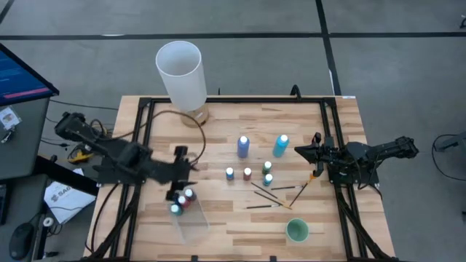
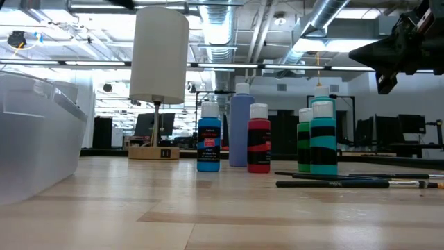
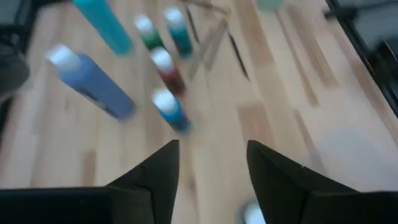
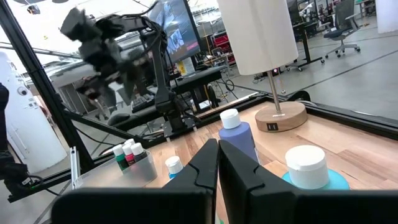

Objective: Pick & Place Paint Supplies
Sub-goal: Put the blue paint bottle into the transparent bin

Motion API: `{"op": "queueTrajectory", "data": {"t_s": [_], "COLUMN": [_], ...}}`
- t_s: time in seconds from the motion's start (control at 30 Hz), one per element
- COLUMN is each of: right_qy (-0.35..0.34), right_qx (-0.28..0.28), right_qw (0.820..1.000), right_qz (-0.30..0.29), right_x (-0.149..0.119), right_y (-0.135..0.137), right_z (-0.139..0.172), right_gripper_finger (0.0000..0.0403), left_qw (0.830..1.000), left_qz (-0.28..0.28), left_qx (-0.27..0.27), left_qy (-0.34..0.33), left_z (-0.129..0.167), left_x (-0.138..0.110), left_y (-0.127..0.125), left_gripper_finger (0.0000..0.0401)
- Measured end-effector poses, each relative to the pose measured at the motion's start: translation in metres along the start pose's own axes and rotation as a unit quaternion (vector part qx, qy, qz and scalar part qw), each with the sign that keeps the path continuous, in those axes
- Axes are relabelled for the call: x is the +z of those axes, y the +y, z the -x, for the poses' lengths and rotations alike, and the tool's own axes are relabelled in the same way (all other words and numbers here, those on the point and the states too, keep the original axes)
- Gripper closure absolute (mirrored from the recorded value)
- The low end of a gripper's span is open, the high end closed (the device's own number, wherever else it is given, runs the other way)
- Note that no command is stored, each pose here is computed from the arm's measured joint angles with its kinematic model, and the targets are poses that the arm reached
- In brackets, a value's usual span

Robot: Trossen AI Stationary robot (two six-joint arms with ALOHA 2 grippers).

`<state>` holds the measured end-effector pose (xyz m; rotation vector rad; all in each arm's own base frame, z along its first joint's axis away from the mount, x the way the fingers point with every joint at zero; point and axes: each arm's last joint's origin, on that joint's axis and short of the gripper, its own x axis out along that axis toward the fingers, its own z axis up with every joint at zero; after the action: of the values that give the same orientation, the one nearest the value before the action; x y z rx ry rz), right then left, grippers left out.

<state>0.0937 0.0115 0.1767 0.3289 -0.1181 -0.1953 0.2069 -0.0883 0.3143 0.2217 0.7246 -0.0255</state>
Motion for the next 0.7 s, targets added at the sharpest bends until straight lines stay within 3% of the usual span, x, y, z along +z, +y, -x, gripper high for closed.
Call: {"op": "queueTrajectory", "data": {"t_s": [0.13, 0.37, 0.7], "right_qy": [0.0, 0.0, 0.0], "right_qx": [0.0, 0.0, 0.0], "right_qw": [1.0, 1.0, 1.0], "right_qz": [0.0, 0.0, 0.0], "right_x": [0.0, 0.0, 0.0], "right_y": [0.0, 0.0, 0.0], "right_z": [0.0, 0.0, 0.0], "right_gripper_finger": [0.0394, 0.0394, 0.0394], "left_qw": [1.0, 0.999, 0.998], "left_qz": [-0.001, 0.011, -0.033], "left_qx": [0.002, 0.024, -0.011], "left_qy": [-0.017, 0.031, 0.044], "left_z": [-0.018, -0.061, -0.115], "left_x": [0.01, 0.012, 0.029], "left_y": [0.025, 0.059, 0.064], "left_gripper_finger": [0.0196, 0.0157, 0.0147]}}
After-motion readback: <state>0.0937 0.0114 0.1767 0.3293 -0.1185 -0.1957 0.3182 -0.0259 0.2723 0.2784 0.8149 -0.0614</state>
